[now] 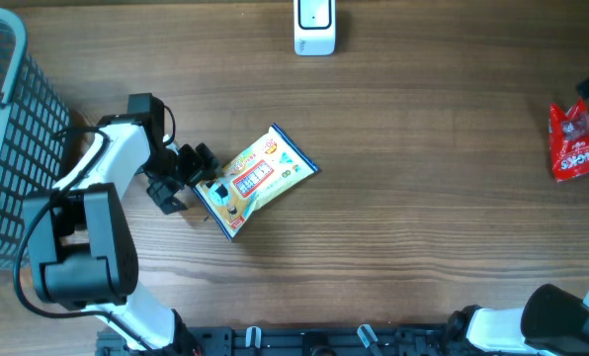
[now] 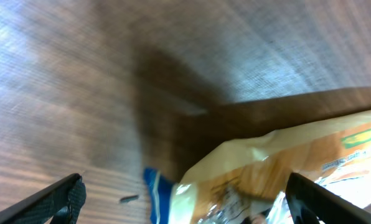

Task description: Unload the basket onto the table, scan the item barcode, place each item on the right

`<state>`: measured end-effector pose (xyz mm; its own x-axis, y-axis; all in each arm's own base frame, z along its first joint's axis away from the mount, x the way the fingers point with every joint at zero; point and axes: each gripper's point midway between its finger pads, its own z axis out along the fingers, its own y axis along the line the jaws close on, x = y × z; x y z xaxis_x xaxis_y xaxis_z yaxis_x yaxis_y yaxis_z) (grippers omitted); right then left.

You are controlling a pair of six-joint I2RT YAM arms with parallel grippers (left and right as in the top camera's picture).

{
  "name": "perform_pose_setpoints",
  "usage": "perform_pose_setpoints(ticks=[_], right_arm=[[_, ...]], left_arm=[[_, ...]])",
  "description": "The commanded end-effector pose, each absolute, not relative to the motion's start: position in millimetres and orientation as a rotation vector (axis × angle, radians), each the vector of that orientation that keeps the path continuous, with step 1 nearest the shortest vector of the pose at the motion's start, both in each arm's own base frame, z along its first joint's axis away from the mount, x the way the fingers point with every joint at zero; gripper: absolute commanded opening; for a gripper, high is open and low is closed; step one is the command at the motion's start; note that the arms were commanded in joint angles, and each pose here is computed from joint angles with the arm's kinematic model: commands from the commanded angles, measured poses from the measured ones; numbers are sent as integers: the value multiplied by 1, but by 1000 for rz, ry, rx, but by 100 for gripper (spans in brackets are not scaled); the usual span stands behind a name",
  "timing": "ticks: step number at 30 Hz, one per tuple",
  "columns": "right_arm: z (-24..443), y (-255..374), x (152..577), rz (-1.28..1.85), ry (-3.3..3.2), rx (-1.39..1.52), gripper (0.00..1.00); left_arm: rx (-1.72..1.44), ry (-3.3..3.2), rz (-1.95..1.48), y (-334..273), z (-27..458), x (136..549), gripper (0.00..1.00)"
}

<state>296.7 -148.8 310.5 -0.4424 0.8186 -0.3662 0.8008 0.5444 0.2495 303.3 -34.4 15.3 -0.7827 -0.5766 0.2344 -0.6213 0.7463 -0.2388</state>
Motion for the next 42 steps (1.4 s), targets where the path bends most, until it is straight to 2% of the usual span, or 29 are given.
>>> perform_pose_setpoints(ticks=[1, 6, 8, 9, 10, 13, 17, 22, 27, 32, 36, 38, 42], right_arm=[[309, -147, 297, 66, 2344, 1320, 100], [309, -147, 297, 66, 2344, 1319, 100], [309, -147, 297, 66, 2344, 1320, 100], [309, -147, 297, 66, 2344, 1320, 100], [309, -147, 297, 66, 2344, 1320, 100], [309, -147, 297, 66, 2344, 1320, 100], [309, -147, 297, 66, 2344, 1320, 99], [309, -147, 297, 66, 2344, 1320, 100], [309, -147, 297, 66, 2343, 1320, 100], [309, -147, 297, 66, 2343, 1320, 100], [309, -147, 297, 66, 2343, 1320, 100], [309, -147, 297, 66, 2344, 1319, 100], [309, -147, 297, 66, 2344, 1320, 100]], left_arm=[[814, -2788, 753, -63, 25, 315, 91], [804, -2772, 790, -67, 27, 314, 68], [796, -2778, 785, -66, 27, 314, 44], [797, -2778, 785, -66, 27, 314, 21], [797, -2778, 786, -66, 27, 314, 4], [796, -2787, 792, -66, 33, 315, 4], [778, -2884, 777, -60, 67, 325, 4], [704, -3178, 584, -49, 130, 327, 4], [586, -3432, 244, -70, 163, 316, 4], [396, -3590, -204, -125, 156, 301, 4], [222, -3652, -435, -167, 137, 287, 4], [201, -3662, -485, -180, 127, 280, 4], [350, -3638, -449, -182, 119, 276, 4]])
